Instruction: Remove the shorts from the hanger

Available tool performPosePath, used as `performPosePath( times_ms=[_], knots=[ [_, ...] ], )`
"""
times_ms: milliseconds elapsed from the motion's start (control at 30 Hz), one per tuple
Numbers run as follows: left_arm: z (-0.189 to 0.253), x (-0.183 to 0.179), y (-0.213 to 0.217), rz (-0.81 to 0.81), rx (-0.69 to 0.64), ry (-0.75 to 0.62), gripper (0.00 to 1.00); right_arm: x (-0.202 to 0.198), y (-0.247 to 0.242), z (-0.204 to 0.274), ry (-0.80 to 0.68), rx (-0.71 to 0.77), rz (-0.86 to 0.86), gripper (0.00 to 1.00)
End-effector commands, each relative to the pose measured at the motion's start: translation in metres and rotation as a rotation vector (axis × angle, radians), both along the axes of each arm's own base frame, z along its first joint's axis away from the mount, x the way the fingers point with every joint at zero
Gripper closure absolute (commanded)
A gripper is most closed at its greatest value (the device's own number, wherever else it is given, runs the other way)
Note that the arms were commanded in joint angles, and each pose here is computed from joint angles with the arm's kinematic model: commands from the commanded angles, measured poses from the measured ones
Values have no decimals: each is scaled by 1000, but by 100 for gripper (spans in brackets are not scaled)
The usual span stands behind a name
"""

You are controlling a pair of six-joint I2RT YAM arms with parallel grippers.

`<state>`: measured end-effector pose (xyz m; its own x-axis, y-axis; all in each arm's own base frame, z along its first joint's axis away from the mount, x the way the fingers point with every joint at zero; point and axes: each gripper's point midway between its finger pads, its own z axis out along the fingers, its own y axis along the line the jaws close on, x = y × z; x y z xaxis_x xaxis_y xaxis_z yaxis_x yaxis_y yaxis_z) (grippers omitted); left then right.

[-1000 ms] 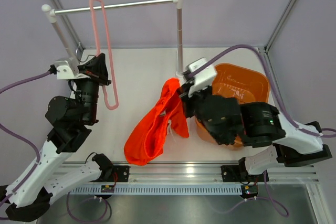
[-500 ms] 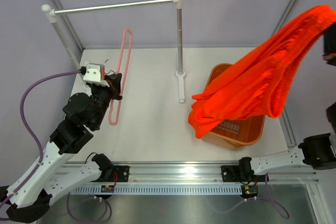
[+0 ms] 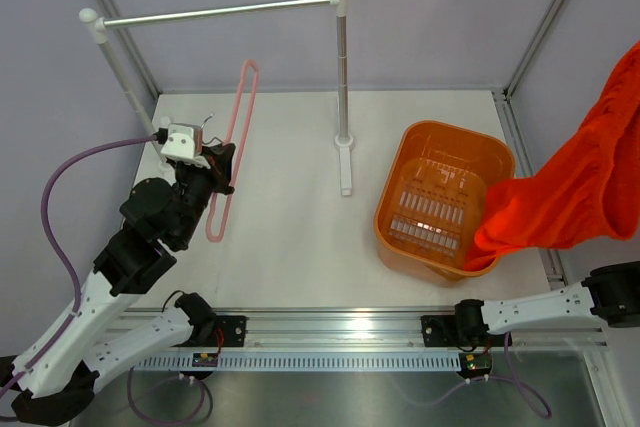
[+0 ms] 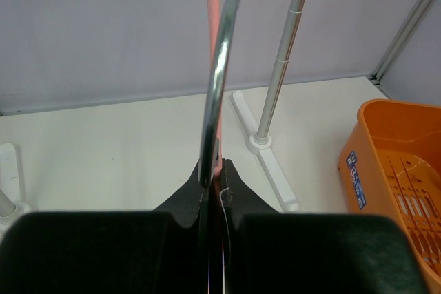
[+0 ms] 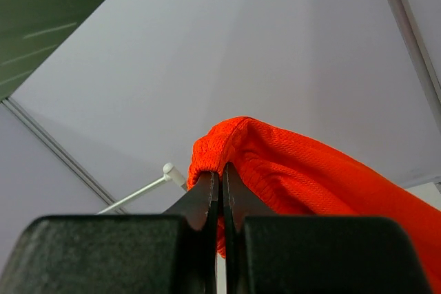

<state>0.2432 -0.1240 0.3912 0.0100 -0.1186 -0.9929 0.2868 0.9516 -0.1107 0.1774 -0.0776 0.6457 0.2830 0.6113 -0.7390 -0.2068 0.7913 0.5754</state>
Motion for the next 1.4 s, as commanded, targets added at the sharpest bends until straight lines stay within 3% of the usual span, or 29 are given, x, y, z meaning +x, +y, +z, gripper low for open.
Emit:
performPosePath(
  times_ms=[0,300,667,700,967,1033,1167,1367],
  knots=[
    [13,-3,-2,-24,-53,-39,100,-3,72,7,-41,-176,20,100],
    [10,-3,-2,-22,-48,-34,100,-4,165,-1,-14,-359,49,100],
    [9,-6,-2,-35,-52,-41,100,5,137,-40,70,-320,-32,100],
    [10,-5,-4,-38,-51,-40,100,7,136,-50,88,-384,-54,100],
    [10,-5,-7,-50,-50,-34,100,24,126,-104,203,-480,-199,100],
    [8,-4,-7,-50,-46,-31,100,30,127,-111,217,-464,-209,100],
    [9,-4,-8,-51,-42,-31,100,50,157,-150,296,-583,-161,100],
    [7,-6,-6,-50,-30,-23,100,84,175,-212,447,-563,-108,100]
  ],
)
